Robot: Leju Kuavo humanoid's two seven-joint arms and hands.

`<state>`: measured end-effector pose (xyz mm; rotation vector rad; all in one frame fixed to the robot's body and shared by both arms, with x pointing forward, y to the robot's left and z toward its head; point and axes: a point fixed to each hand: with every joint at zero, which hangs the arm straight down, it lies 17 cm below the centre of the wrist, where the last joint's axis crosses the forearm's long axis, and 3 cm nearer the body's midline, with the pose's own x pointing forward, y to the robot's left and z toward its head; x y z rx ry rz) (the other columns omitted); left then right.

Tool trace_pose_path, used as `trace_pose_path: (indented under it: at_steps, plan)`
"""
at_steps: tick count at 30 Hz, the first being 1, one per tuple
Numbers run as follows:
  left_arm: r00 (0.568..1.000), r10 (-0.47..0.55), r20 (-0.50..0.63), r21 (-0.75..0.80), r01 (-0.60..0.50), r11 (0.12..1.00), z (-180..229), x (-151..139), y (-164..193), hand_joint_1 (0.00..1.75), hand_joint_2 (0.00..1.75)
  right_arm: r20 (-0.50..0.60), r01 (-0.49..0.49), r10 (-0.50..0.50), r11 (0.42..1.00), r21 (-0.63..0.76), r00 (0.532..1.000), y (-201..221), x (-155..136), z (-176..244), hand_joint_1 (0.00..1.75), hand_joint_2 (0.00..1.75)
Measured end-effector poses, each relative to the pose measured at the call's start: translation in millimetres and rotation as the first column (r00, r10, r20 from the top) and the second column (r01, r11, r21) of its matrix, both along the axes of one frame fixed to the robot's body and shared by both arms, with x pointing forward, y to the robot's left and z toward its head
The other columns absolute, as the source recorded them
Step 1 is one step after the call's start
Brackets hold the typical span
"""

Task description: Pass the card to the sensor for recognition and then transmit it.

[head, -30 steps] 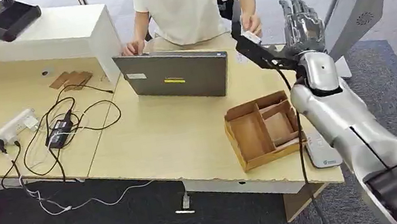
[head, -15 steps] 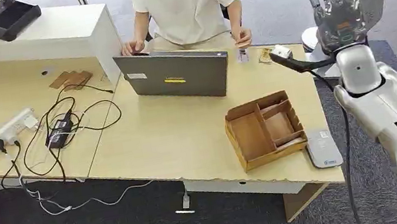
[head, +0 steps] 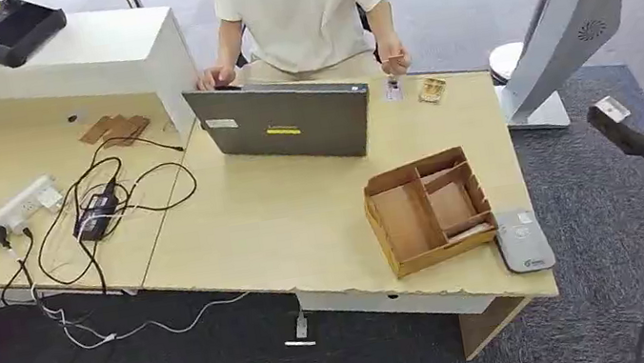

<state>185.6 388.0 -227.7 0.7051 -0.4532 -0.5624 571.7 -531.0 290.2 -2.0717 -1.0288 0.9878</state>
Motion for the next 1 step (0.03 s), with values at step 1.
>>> trace_pose_path:
  at_steps: [1]
  plan:
    - [1.000,0.009,-0.002,0.000,-0.009,1.000,-0.9,-3.9,0.9,0.00,0.00,-0.010,0.017,-0.017,1.000,0.013,1.000,-8.5,-5.3,-8.2,0.00,1.75]
